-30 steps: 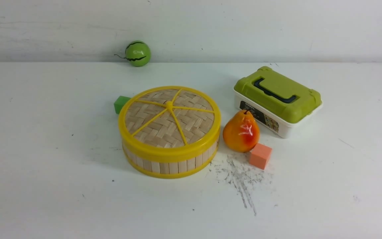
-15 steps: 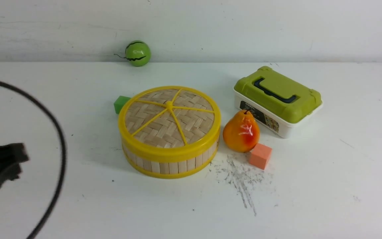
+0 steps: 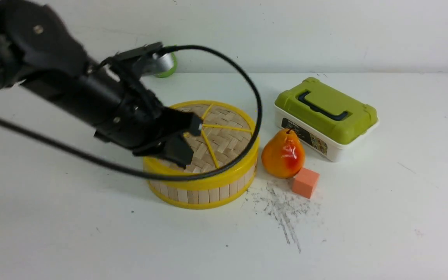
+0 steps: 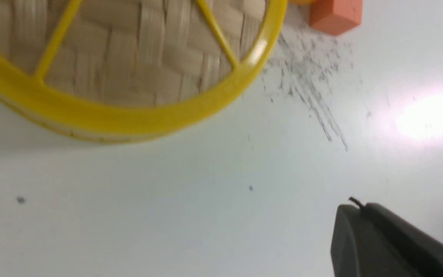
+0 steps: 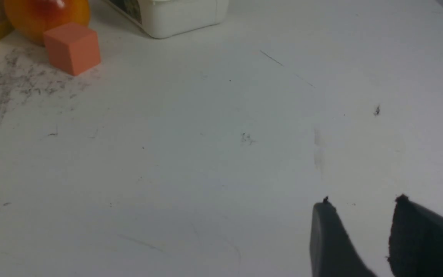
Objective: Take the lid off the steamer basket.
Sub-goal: Use the left arm to lift the lid of the steamer
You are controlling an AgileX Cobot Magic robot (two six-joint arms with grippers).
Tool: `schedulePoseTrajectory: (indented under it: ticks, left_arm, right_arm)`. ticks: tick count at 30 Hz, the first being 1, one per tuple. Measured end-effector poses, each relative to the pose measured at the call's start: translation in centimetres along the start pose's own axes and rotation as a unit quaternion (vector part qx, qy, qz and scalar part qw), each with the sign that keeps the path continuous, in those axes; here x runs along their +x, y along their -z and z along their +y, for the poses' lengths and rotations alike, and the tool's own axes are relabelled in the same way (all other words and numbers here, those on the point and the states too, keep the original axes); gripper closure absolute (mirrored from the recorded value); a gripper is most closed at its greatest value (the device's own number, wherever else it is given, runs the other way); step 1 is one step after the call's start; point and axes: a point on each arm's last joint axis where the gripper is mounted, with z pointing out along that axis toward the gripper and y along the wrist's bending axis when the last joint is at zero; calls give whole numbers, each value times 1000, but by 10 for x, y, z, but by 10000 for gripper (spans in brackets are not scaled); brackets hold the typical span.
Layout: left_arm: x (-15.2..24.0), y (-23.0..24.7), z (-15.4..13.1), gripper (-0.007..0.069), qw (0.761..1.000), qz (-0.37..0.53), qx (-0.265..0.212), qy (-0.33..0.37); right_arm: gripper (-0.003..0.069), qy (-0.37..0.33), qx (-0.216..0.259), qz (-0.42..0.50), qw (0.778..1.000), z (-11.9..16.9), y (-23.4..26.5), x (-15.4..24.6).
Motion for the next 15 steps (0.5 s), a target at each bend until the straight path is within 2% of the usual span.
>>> schedulePoseTrajectory:
  ticks: [5, 8, 11, 15]
  left_arm:
    - [-42, -14, 5, 638, 997, -27, -72, -13]
    - [-62, -22, 10, 638, 994, -41, -100, -29]
    - [-73, -36, 14, 627, 993, -40, -108, -34]
    - [-85, -57, 19, 554, 992, -26, -115, -36]
  right_arm:
    - [419, 0, 0, 0, 1000, 0, 0, 0]
    - [419, 0, 0, 0, 1000, 0, 0, 0]
    - [419, 0, 0, 0, 1000, 0, 0, 0]
    - [419, 0, 0, 0, 1000, 0, 0, 0]
